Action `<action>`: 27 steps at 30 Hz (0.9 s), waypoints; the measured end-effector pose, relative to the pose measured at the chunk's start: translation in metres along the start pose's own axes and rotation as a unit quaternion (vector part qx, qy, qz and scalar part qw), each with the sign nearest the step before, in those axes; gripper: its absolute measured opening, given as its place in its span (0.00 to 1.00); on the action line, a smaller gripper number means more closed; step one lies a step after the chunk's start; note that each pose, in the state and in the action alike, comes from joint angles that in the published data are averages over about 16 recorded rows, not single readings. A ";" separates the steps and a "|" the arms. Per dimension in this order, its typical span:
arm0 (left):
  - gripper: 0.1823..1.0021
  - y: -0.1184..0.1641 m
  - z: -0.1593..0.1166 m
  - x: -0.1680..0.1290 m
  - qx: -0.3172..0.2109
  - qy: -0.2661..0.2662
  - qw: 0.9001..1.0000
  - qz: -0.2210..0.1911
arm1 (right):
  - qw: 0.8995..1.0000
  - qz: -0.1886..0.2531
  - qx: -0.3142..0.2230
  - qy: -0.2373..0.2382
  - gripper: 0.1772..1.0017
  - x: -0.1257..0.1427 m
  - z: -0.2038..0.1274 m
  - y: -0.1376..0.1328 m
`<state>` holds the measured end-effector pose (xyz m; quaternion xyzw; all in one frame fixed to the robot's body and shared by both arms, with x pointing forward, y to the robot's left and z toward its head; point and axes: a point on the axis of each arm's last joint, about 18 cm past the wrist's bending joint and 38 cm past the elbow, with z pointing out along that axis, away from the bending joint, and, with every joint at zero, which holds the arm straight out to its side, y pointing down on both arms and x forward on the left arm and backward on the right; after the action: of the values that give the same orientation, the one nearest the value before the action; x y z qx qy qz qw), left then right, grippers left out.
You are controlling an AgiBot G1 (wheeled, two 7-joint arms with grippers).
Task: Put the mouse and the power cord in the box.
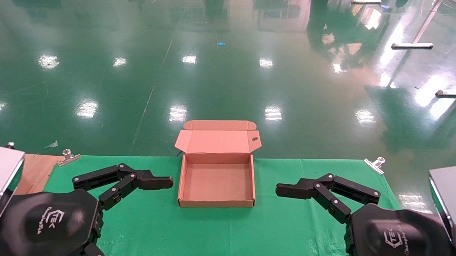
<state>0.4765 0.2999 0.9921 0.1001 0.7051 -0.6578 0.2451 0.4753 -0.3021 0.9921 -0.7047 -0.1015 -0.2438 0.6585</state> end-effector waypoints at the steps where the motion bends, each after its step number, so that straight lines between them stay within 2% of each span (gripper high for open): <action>1: 1.00 0.000 0.000 0.000 0.000 0.000 1.000 0.000 | 1.000 0.000 0.000 0.000 1.00 0.000 0.000 0.000; 10: 1.00 0.005 -0.001 0.000 -0.014 0.001 1.000 -0.005 | 1.000 -0.005 -0.019 -0.003 1.00 0.000 0.002 0.005; 15: 1.00 0.016 -0.006 -0.002 -0.046 -0.001 0.999 -0.011 | 0.997 -0.018 -0.069 -0.013 1.00 0.001 0.007 0.019; 18: 1.00 0.028 -0.011 -0.005 -0.078 -0.004 0.997 -0.015 | 0.992 -0.035 -0.117 -0.023 1.00 0.002 0.011 0.030; 20: 1.00 0.036 -0.016 -0.008 -0.105 -0.007 0.994 -0.016 | 0.986 -0.049 -0.158 -0.031 1.00 0.005 0.014 0.040; 23: 1.00 0.050 -0.022 -0.013 -0.153 -0.008 0.988 -0.015 | 0.970 -0.074 -0.228 -0.045 1.00 0.012 0.017 0.056; 27: 1.00 0.071 -0.031 -0.023 -0.227 -0.008 0.974 -0.010 | 0.937 -0.111 -0.326 -0.062 1.00 0.026 0.018 0.079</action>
<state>0.5228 0.3429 0.9412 0.0296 0.8348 -0.4841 0.2606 0.5379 -0.2981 0.9347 -0.8787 -0.1342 -0.2909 0.3538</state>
